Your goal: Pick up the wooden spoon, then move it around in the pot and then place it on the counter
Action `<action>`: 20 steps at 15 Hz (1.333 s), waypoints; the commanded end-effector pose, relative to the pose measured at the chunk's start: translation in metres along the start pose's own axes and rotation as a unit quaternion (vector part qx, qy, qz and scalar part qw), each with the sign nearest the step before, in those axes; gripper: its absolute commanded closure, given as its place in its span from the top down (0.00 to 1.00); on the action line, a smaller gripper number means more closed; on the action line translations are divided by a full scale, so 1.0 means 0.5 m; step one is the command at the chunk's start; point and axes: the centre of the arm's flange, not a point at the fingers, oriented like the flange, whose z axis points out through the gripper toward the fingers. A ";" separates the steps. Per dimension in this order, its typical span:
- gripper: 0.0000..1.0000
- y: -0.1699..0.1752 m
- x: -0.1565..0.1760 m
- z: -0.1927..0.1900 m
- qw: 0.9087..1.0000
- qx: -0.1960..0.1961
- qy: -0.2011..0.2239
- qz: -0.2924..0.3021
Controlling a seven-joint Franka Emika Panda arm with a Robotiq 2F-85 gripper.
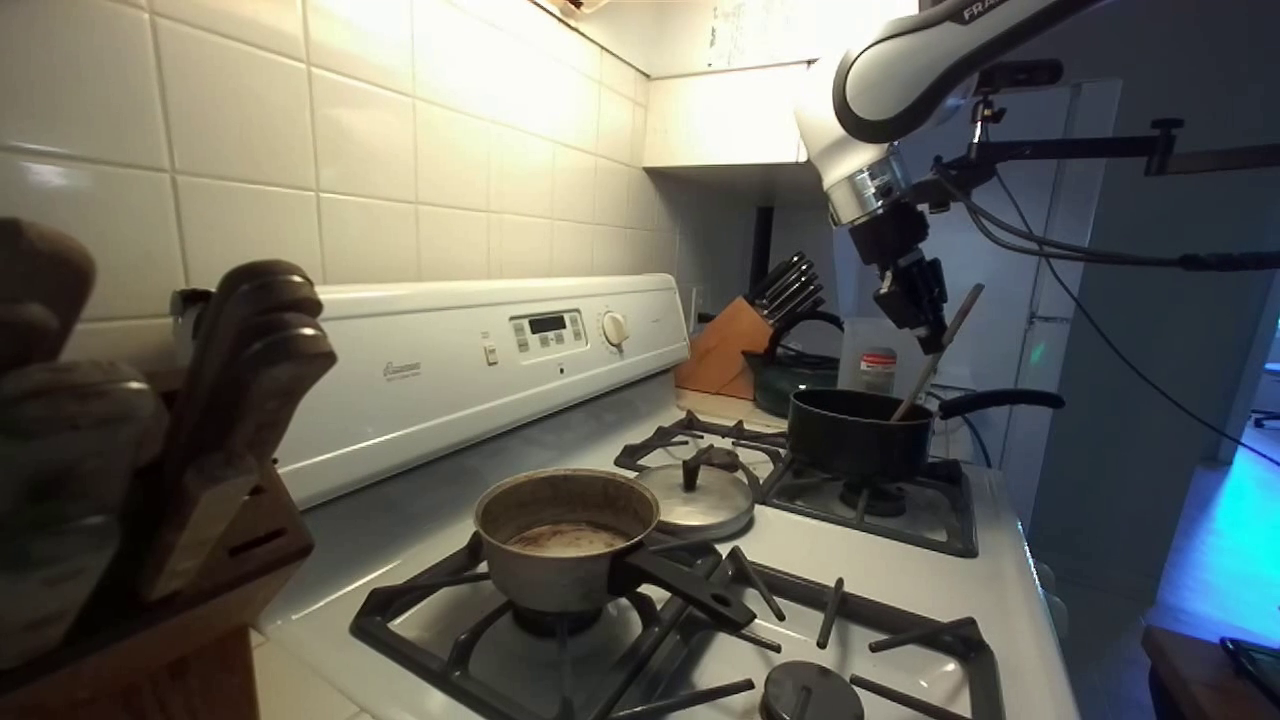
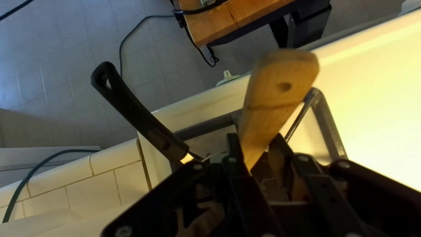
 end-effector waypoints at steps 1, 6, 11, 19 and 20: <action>0.07 -0.010 0.054 -0.022 1.000 0.011 0.017 0.022; 0.07 -0.058 0.119 -0.047 0.999 0.009 0.043 0.028; 0.07 -0.110 0.118 -0.058 0.999 0.013 0.046 0.004; 0.07 -0.087 0.031 -0.041 0.999 0.012 0.012 -0.052; 0.07 -0.081 0.021 -0.037 0.998 0.014 0.003 -0.059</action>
